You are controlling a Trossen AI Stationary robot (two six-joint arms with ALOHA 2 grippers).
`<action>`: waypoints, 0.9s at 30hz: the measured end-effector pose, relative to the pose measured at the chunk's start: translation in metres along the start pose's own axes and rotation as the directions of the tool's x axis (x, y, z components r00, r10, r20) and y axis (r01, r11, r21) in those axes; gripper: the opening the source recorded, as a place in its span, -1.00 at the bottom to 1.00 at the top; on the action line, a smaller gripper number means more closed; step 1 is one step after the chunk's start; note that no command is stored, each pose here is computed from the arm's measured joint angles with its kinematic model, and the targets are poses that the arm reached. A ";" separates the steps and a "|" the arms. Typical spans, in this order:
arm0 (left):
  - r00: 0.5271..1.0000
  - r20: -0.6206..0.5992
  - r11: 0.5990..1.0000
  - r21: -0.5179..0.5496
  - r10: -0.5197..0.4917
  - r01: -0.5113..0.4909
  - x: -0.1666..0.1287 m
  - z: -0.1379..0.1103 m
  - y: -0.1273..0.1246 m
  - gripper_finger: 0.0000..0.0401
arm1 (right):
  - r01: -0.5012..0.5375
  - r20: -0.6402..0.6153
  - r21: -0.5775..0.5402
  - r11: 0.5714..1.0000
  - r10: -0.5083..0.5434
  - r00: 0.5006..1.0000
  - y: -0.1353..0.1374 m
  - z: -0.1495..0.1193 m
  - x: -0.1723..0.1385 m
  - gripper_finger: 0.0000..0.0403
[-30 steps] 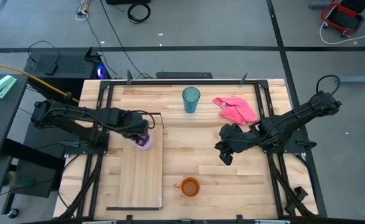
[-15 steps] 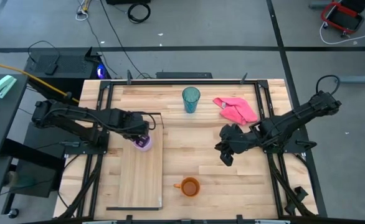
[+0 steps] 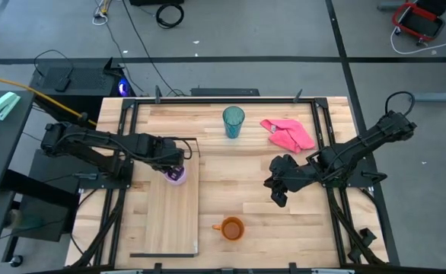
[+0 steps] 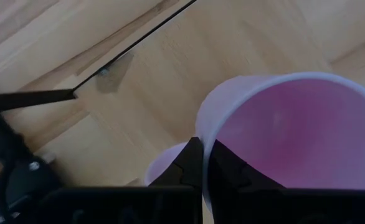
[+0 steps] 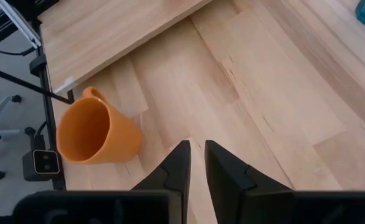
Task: Stack small to large cups/mugs on shelf
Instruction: Put the purple cup on the shelf
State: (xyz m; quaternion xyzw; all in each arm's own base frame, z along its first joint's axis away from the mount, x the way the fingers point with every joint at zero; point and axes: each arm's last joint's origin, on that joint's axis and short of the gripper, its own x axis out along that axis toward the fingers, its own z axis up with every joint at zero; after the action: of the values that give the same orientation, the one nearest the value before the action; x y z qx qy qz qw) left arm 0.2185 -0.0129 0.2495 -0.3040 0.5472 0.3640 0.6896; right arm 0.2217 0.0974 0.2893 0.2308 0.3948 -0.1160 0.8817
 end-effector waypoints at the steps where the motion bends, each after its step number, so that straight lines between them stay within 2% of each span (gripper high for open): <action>1: 1.000 0.001 1.000 0.001 0.000 0.000 0.000 0.000 0.000 -0.94 | -0.003 0.003 0.001 1.000 0.003 1.000 0.000 0.000 0.000 -0.73; 7: 1.000 0.000 1.000 -0.006 0.001 -0.001 0.000 0.000 0.001 -0.92 | -0.006 0.005 0.003 1.000 0.006 1.000 0.001 0.001 0.000 -0.73; 17: 1.000 0.000 1.000 -0.026 0.004 -0.004 -0.001 -0.001 0.001 -0.66 | -0.006 0.005 0.002 1.000 0.006 1.000 0.001 0.001 0.000 -0.73; 27: 1.000 0.000 0.999 -0.045 -0.003 0.003 -0.002 -0.001 0.002 -0.53 | -0.006 0.006 -0.001 1.000 0.006 1.000 0.001 0.001 0.000 -0.73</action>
State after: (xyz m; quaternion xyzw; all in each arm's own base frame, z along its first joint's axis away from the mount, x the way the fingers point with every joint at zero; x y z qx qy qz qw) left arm 0.2156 -0.0127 0.2514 -0.3204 0.5384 0.3752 0.6832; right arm 0.2223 0.0976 0.2899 0.2313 0.3917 -0.1141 0.8832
